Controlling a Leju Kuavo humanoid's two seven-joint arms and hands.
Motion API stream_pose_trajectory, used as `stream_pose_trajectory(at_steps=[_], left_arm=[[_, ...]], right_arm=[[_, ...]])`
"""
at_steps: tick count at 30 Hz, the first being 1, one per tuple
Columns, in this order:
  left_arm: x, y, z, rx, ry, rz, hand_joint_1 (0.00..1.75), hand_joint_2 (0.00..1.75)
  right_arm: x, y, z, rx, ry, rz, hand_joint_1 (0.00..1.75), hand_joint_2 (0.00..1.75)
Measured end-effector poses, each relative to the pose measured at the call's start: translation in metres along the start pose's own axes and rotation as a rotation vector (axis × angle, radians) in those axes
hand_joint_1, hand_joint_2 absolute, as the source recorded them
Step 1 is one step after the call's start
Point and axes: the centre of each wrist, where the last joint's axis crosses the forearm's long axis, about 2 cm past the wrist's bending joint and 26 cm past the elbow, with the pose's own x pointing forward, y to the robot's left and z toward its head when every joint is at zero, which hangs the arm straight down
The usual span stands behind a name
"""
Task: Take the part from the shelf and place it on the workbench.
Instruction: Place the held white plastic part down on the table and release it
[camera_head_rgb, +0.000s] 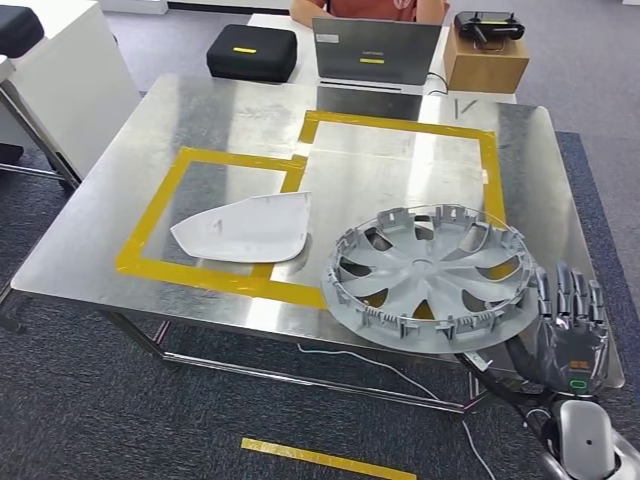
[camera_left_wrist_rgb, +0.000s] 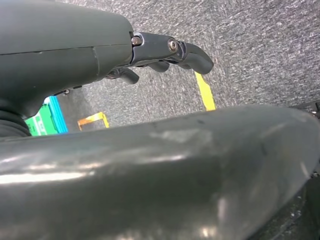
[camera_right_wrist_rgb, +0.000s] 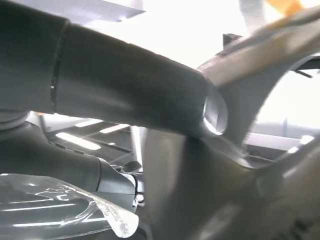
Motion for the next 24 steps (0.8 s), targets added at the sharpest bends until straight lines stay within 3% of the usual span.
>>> stream_pose_trajectory(at_steps=[12, 24], left_arm=[[-0.001, -0.002, 0.000, -0.004, -0.002, 0.018, 0.00, 0.00], [-0.002, -0.005, 0.000, 0.002, -0.001, 0.028, 0.00, 0.00]], right_arm=[[-0.021, 0.010, 0.013, 0.093, 0.074, 0.046, 0.00, 0.00], [-0.036, 0.013, 0.016, 0.191, 0.233, 0.107, 0.00, 0.00]])
